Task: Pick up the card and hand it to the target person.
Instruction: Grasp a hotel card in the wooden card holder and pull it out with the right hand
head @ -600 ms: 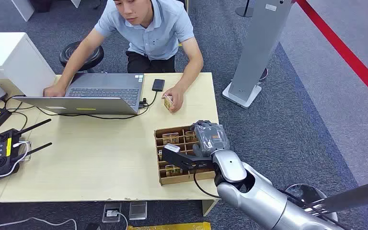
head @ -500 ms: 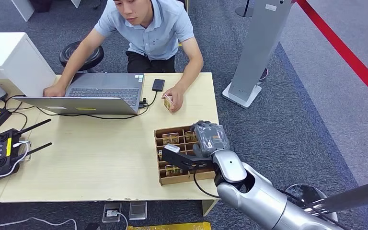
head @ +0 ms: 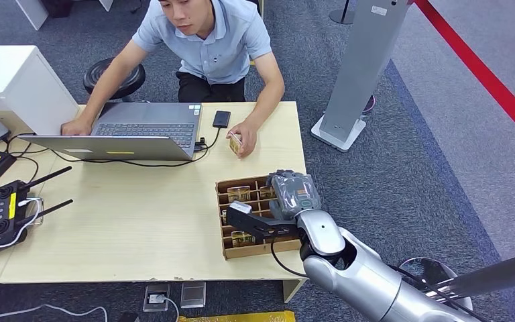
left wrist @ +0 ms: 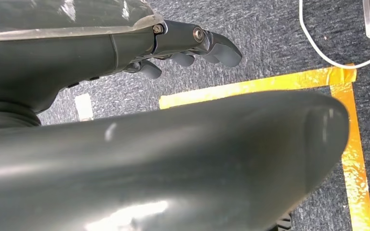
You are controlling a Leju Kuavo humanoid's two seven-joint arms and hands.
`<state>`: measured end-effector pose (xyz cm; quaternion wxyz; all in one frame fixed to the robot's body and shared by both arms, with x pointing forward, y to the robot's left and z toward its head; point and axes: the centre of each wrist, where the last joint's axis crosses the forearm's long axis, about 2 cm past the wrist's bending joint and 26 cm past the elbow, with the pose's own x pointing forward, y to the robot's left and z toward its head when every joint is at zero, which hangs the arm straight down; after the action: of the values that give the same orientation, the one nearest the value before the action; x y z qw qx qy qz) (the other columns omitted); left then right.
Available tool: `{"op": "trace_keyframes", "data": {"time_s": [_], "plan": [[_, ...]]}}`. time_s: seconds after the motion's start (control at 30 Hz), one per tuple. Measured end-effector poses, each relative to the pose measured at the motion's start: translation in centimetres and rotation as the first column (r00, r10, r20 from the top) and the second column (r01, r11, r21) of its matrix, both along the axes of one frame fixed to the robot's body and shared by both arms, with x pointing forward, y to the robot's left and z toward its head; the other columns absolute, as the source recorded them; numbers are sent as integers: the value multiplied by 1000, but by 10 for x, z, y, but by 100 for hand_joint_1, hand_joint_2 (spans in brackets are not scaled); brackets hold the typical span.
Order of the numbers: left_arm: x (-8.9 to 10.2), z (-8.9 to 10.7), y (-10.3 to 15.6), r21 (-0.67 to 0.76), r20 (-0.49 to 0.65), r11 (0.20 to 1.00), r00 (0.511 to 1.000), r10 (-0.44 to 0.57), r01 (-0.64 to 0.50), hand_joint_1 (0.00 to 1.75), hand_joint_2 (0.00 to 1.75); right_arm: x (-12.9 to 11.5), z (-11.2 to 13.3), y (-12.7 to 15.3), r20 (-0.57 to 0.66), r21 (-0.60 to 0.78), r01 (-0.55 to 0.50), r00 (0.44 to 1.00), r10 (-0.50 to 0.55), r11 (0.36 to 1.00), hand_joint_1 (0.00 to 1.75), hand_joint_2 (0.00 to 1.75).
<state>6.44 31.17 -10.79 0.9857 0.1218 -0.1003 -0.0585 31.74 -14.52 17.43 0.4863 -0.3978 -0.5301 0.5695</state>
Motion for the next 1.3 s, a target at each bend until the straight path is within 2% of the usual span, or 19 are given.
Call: {"op": "trace_keyframes", "data": {"time_s": [0.17,0.43,0.53,0.7,1.1,1.3], "plan": [[0,0,0,0,0,1000,1000,-1,1,0,0,0,0,0,0,0,-1,1000,1,1000,82,175],[0,0,0,3,-9,1000,1000,-12,12,0,0,0,0,0,-4,-5,0,1000,0,1000,84,175],[0,0,0,4,-10,1000,1000,-17,17,0,0,0,0,0,-6,-7,2,1000,-2,1000,91,175],[-1,0,0,7,-13,1000,999,-29,29,0,0,0,0,0,-9,-9,4,1000,-4,1000,128,175],[-1,0,1,12,-16,999,999,-45,45,0,0,-2,-3,0,-24,-11,5,1000,-6,1000,126,175],[-1,0,2,14,-16,999,999,-48,48,0,0,-2,-3,0,-24,-12,6,1000,-6,1000,137,175]]}}
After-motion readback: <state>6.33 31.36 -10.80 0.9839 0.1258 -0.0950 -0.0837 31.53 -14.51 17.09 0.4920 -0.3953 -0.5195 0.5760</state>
